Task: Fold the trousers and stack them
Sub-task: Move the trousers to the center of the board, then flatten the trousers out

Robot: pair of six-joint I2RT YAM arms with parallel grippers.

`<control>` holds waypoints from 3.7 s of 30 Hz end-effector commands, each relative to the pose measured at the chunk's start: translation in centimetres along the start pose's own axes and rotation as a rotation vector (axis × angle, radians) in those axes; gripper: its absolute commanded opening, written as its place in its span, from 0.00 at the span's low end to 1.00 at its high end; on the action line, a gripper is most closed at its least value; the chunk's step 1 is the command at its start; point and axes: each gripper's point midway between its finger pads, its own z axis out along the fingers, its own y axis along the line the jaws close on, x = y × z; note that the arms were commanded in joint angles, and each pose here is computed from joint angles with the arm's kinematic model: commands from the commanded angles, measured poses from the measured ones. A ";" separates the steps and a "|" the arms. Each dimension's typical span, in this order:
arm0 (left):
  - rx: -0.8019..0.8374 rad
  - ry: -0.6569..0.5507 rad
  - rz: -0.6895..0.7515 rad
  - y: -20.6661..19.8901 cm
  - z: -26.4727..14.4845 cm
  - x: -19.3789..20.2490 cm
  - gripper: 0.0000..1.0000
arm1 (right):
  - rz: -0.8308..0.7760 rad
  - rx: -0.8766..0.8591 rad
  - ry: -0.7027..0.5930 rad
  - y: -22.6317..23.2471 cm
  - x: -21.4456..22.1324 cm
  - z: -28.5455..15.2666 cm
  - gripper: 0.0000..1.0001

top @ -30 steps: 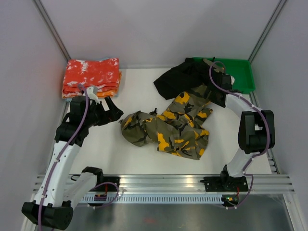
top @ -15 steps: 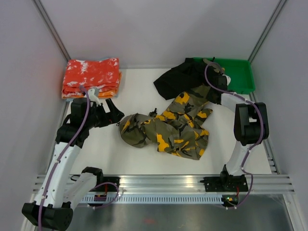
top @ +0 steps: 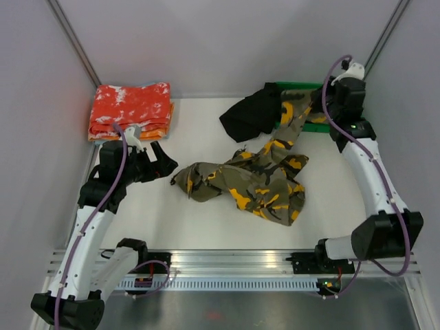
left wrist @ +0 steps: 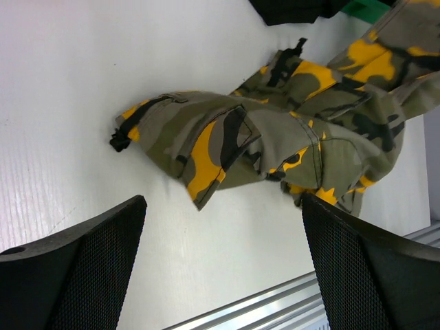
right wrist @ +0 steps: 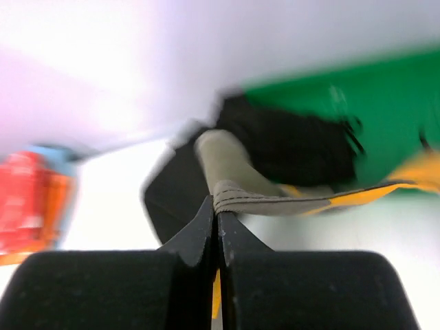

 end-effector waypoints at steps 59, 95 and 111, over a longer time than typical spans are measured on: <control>-0.008 0.042 0.078 -0.1 1.4 0.2 1.00 | -0.341 -0.265 0.653 21.0 31.6 -6.7 0.78; -0.104 0.086 0.077 2.1 3.5 0.9 1.00 | -0.600 0.063 0.507 11.1 30.7 18.0 0.79; -0.077 0.068 0.055 1.4 3.8 0.4 1.00 | -0.210 -0.036 0.075 10.3 1.8 14.2 0.00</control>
